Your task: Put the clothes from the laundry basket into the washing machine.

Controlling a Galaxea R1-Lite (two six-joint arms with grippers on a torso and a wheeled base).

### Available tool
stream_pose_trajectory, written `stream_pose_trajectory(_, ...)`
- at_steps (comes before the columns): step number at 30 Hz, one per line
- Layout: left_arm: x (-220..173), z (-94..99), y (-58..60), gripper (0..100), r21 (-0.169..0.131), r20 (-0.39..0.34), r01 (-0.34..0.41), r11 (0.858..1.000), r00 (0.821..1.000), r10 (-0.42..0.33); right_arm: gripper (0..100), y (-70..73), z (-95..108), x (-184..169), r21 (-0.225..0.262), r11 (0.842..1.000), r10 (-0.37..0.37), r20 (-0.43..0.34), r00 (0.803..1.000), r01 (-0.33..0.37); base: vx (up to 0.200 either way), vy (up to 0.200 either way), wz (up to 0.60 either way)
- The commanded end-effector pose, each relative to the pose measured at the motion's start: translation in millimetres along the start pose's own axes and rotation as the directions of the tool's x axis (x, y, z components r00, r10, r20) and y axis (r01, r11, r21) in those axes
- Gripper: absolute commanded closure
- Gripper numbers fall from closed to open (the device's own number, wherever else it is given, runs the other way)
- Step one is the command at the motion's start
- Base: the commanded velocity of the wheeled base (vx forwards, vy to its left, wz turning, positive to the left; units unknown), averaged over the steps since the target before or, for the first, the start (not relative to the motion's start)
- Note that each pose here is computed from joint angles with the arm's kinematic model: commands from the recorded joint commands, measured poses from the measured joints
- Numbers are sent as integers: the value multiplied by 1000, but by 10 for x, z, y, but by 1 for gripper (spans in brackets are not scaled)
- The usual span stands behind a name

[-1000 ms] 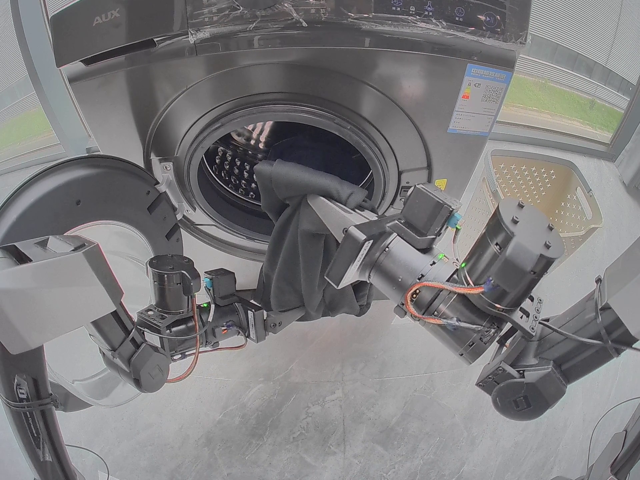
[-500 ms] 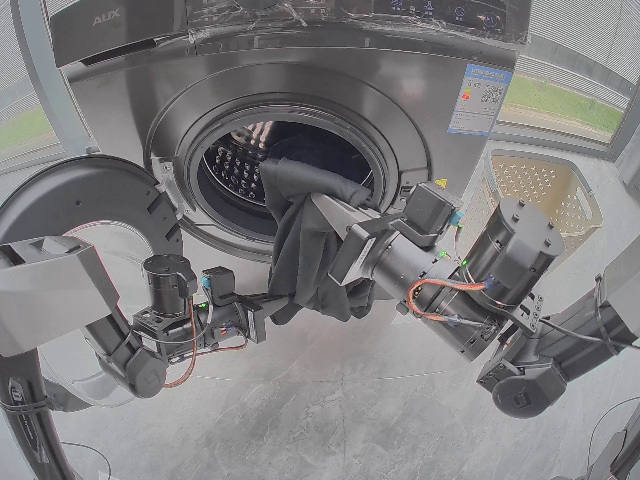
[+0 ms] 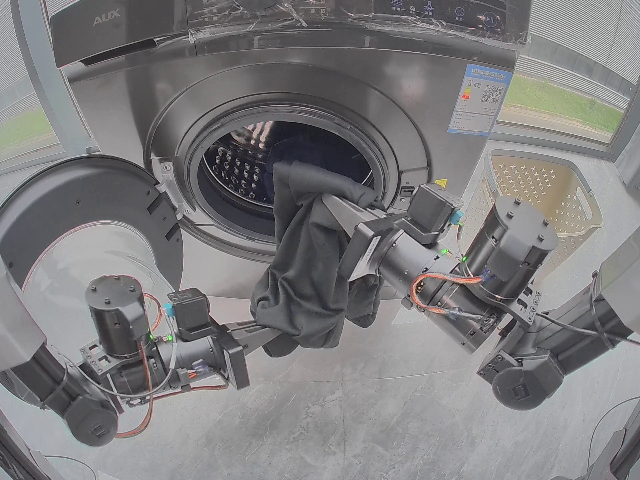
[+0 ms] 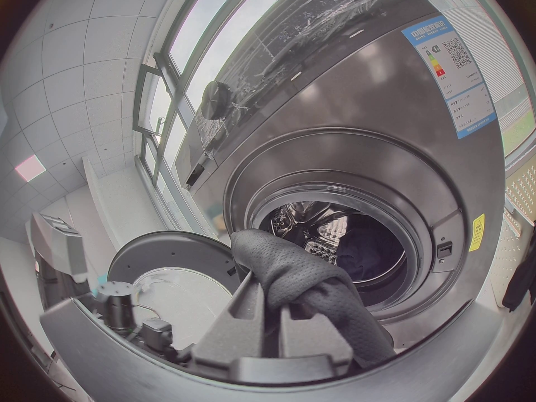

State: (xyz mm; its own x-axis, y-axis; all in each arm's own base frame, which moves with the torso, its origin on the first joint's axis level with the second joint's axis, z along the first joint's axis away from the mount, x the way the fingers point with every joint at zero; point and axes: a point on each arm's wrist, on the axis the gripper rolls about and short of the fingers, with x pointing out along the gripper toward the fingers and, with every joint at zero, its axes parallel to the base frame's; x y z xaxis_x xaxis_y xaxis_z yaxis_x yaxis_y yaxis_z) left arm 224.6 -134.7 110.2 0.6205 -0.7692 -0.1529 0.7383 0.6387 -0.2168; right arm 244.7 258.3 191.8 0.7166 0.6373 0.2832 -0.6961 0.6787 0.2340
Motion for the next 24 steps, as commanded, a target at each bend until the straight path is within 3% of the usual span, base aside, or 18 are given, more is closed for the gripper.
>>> stream_pose_trajectory(1,-219,135,-226,100,34,74,19,999,997,-22,100,-57,-53,11,-6,1000,-16,-15,1000,16,0,0,0)
stream_pose_trajectory(9,-348,231,-344,100,51,156,47,998,986,-55,100,-58,-227,-127,-14,1000,-21,-97,995,20,0,0,0)
stream_pose_trajectory(17,-531,479,-459,100,53,305,84,995,947,-96,100,-23,-517,-244,-17,1000,-13,-206,978,9,0,0,0)
stream_pose_trajectory(18,-529,493,-464,100,56,310,86,995,945,-99,0,-16,-552,-259,-17,1000,-11,-217,976,7,0,0,0)
stream_pose_trajectory(24,-484,599,-439,100,59,350,76,995,932,-92,0,2,-756,-303,-21,1000,-8,-283,959,2,0,0,0)
